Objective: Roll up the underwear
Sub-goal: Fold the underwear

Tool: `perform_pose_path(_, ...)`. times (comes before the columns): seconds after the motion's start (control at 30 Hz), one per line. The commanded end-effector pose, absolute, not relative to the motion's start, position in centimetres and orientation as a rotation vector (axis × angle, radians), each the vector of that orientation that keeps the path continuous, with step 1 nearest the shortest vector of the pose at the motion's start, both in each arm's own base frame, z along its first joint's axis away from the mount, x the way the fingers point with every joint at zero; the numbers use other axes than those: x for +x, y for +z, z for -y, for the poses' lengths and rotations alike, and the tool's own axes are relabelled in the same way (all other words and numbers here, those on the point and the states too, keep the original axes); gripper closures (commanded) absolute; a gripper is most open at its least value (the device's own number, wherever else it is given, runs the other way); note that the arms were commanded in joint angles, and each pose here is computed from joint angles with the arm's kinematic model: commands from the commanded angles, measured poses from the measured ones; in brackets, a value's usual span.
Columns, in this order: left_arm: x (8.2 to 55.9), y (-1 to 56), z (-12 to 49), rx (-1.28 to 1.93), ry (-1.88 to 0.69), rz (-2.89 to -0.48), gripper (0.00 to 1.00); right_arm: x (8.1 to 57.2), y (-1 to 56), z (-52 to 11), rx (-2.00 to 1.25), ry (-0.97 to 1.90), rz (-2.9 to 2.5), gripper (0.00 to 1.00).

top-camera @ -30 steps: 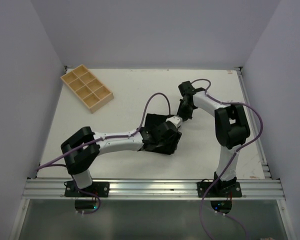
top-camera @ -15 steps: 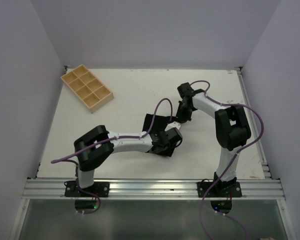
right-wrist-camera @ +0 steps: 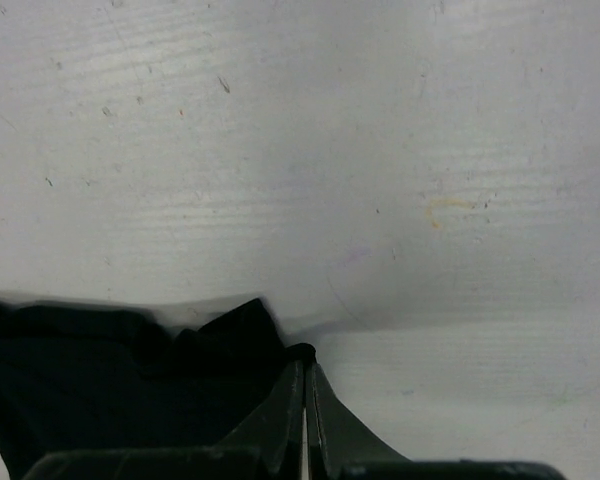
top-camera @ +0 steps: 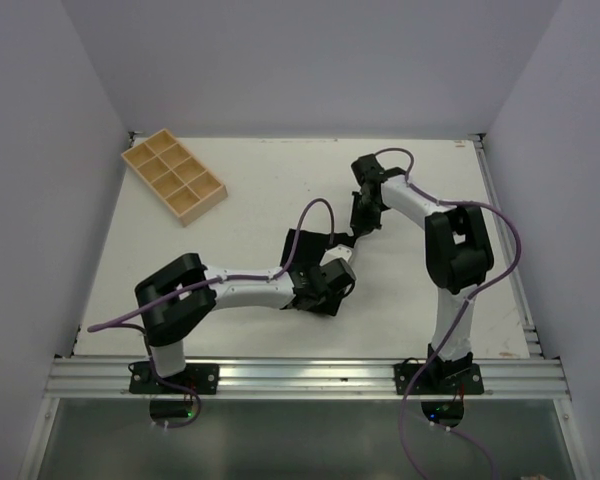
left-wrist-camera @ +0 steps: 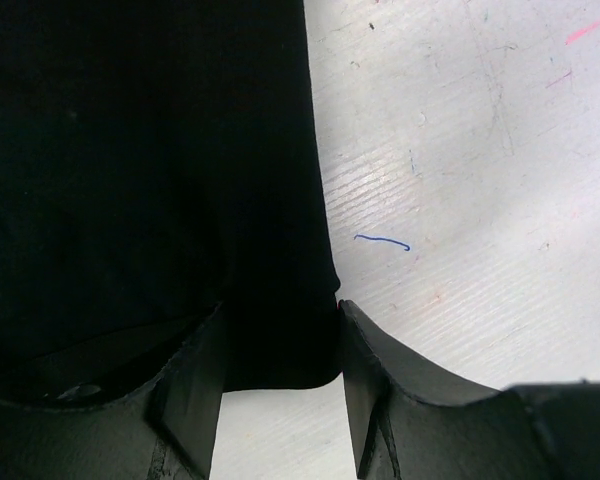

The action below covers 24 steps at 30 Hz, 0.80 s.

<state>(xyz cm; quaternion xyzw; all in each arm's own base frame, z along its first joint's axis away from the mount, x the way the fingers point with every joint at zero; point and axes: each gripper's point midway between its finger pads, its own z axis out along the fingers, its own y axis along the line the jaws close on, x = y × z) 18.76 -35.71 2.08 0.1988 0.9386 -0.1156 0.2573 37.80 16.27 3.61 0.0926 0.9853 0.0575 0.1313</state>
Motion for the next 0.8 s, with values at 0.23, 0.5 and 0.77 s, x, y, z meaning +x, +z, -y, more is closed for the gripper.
perform_pose_path(0.23, 16.7, 0.9, 33.7, 0.562, -0.296, -2.614, 0.48, 39.9, 4.3, -16.3, 0.151, 0.166, -2.821, 1.00)
perform_pose_path(0.5, 18.5, 6.7, 36.3, 0.564, -0.403, -2.498, 0.42, 38.8, 6.8, -18.1, 0.106, 0.344, -2.812, 0.89)
perform_pose_path(0.77, 22.8, 13.1, 34.4, 0.438, -0.520, -2.452, 0.41, 37.2, 10.0, -17.4, 0.103, 0.334, -2.817, 0.72)
